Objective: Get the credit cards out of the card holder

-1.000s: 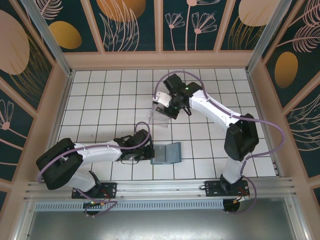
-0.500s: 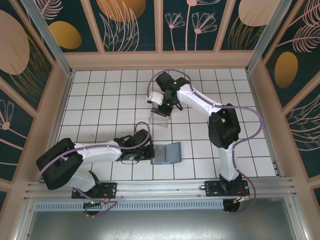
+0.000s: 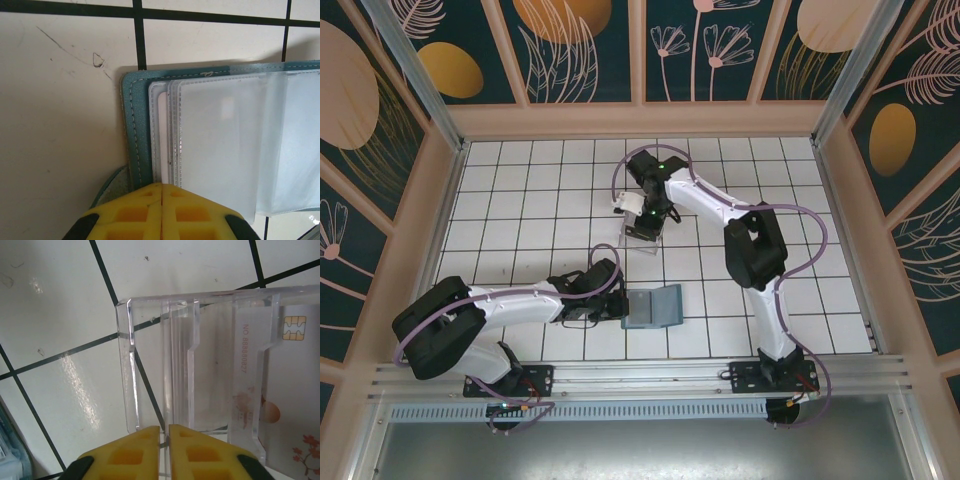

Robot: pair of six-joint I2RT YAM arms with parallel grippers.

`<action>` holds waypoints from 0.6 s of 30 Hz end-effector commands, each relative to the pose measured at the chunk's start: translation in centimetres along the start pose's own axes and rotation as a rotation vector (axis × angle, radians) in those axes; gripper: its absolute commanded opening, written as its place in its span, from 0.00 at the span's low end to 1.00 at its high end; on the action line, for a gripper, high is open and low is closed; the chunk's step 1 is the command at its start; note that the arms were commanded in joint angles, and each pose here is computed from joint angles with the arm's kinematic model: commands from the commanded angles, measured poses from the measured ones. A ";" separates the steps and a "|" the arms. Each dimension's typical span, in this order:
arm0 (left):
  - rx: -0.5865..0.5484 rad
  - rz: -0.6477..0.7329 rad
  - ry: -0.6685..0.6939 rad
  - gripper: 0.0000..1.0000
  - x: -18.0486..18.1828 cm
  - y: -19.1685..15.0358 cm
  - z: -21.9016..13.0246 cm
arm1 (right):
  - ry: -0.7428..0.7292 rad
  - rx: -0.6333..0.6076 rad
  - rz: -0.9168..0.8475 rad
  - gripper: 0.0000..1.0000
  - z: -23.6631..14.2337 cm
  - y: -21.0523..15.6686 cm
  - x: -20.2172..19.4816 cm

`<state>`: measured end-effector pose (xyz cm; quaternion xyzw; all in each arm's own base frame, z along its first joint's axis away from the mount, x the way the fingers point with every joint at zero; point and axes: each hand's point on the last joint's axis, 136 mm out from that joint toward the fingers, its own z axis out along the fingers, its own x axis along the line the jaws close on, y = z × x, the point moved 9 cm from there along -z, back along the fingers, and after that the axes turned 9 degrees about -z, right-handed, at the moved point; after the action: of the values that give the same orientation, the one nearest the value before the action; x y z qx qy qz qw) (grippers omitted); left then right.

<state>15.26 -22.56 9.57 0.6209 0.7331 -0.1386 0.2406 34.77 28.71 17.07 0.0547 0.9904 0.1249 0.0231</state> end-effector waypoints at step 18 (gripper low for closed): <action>0.001 -0.015 0.020 0.08 0.5 -0.3 -0.2 | -0.266 -0.106 0.178 0.24 -5.5 0.9 -1.4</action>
<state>15.18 -22.47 9.58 0.6182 0.7352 -0.1396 0.2405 36.06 28.50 18.65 0.1143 0.9807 0.1251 0.0980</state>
